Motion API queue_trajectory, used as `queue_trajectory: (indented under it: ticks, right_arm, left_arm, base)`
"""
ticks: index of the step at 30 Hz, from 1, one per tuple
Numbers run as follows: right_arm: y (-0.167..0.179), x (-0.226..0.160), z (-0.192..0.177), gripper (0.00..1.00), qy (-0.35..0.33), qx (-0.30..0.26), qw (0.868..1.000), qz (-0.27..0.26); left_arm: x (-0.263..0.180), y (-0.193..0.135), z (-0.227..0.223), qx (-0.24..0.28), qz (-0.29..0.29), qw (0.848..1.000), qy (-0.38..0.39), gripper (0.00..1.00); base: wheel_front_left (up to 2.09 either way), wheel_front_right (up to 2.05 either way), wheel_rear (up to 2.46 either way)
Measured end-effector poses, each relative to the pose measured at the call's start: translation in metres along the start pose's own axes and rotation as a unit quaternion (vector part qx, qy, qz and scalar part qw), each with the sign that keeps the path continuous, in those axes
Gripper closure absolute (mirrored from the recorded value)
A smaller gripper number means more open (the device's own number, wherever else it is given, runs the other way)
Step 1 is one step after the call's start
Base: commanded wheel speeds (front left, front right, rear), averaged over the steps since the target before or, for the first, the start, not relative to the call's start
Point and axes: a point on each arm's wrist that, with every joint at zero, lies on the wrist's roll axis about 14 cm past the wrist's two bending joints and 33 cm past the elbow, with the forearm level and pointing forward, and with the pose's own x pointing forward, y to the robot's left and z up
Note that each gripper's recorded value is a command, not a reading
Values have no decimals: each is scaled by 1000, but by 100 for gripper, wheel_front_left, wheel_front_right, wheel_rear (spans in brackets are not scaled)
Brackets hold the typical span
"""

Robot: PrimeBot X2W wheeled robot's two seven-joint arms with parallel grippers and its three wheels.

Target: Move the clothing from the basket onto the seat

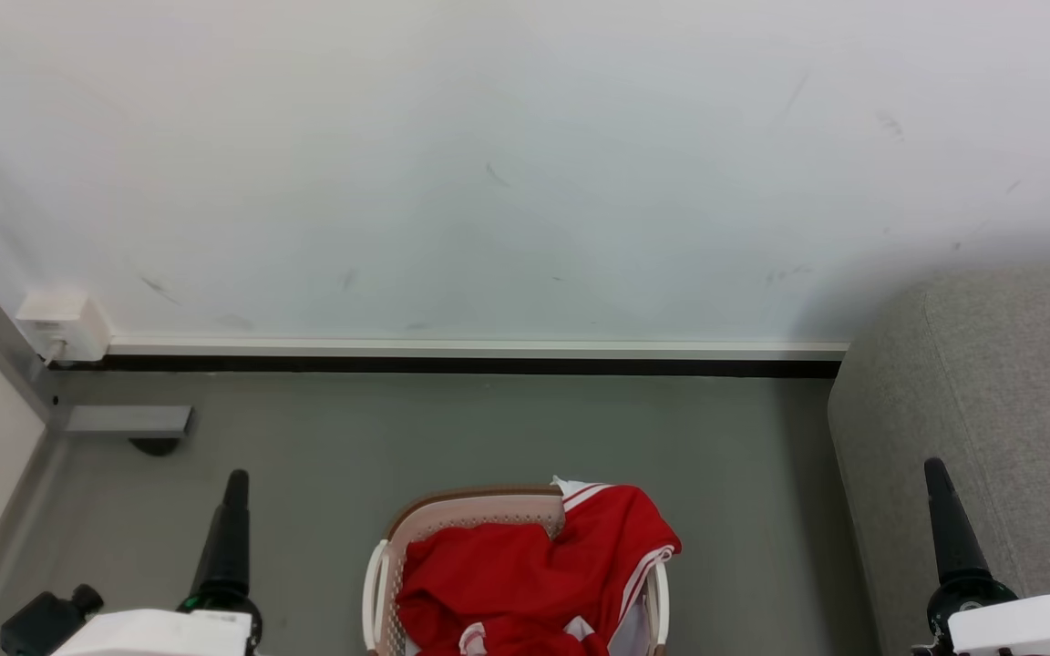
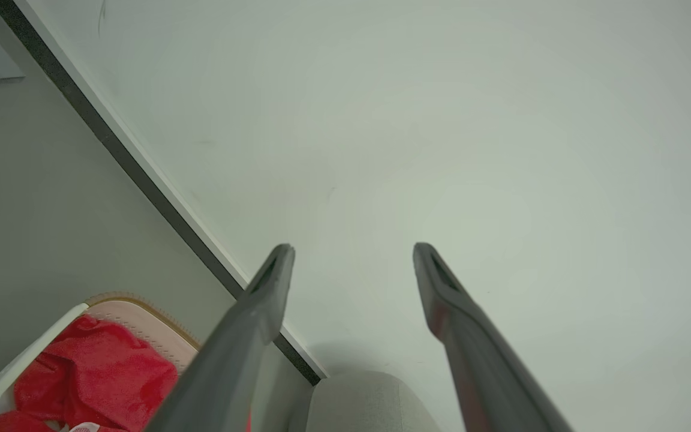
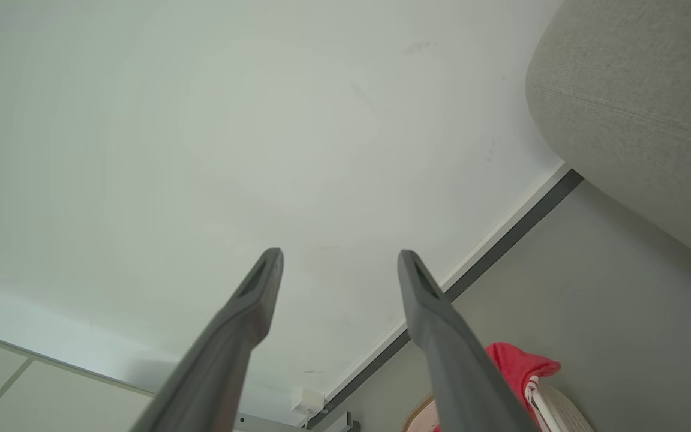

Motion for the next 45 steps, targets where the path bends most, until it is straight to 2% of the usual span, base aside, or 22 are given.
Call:
queue_trajectory:
  ticks: [8, 12, 19, 32, 45]
  right_arm:
    - [8, 2, -1, 0, 5, -88, 996, 16]
    - [12, 2, -3, 0, 8, -128, 991, 24]
    - [15, 2, -7, 0, 11, -190, 981, 33]
    - [20, 1, -6, 0, 7, -276, 960, 51]
    - [27, 1, -10, 0, 3, -331, 941, 70]
  left_arm:
    - [0, -6, -5, 103, -4, 995, 5, 0]
    - [0, -7, -6, 156, -2, 988, 4, 0]
    - [-1, -10, -10, 220, -5, 975, 7, 0]
    - [-3, -10, -14, 306, -10, 952, 6, 0]
    - [-2, -17, -18, 373, -25, 928, 0, 0]
  base:
    - [0, 0, 0]
    - [0, 0, 0]
    - [0, 0, 0]
    - [0, 0, 0]
    - [0, 0, 0]
